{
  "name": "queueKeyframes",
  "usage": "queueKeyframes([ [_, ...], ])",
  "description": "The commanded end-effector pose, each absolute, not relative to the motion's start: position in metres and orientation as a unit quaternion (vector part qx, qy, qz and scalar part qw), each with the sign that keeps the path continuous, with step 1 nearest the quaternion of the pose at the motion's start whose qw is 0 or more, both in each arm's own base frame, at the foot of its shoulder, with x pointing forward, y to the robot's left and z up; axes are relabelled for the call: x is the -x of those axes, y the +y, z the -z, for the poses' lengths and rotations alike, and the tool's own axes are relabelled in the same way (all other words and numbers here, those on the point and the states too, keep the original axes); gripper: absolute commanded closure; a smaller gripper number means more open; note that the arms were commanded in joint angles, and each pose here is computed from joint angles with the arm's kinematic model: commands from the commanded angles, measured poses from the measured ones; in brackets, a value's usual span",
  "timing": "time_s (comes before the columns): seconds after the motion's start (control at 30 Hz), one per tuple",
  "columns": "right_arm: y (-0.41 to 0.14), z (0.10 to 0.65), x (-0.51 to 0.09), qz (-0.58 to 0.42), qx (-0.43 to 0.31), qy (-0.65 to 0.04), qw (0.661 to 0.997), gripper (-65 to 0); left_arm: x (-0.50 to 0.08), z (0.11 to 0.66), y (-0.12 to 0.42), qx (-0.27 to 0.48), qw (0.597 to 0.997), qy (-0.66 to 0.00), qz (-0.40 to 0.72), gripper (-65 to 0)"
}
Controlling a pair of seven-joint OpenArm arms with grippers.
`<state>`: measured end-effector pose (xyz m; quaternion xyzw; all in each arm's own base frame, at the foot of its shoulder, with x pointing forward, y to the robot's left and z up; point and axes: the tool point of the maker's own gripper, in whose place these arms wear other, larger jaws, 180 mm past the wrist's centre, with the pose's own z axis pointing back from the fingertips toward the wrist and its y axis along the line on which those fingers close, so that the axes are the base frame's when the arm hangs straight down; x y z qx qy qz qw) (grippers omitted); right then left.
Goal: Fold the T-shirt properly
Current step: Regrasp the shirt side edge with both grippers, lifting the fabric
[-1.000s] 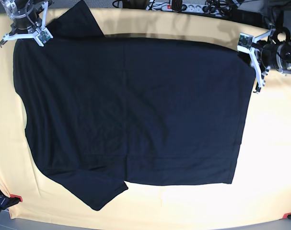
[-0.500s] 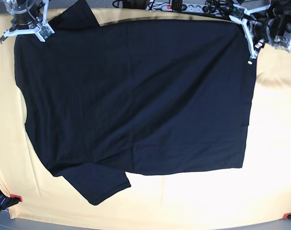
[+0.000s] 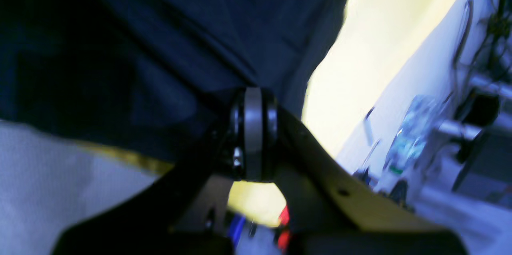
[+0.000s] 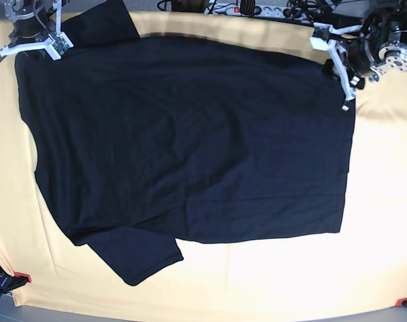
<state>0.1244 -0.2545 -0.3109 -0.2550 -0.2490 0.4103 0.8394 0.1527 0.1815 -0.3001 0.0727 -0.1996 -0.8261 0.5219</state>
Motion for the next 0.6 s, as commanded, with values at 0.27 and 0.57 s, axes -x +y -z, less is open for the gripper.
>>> queueKeyframes([
  [0.27, -0.215, 0.278, -0.198, -0.407, 0.188, -0.39, 0.804, 0.0, -0.228, 0.3, 0.189, -0.125, 0.56, -0.278, 0.771, 0.0],
  [0.57, -0.243, 0.301, -0.245, -0.373, 0.166, -0.388, 0.827, 0.0, -0.283, 0.308, 0.211, -0.134, 0.599, -0.318, 0.723, 0.0],
])
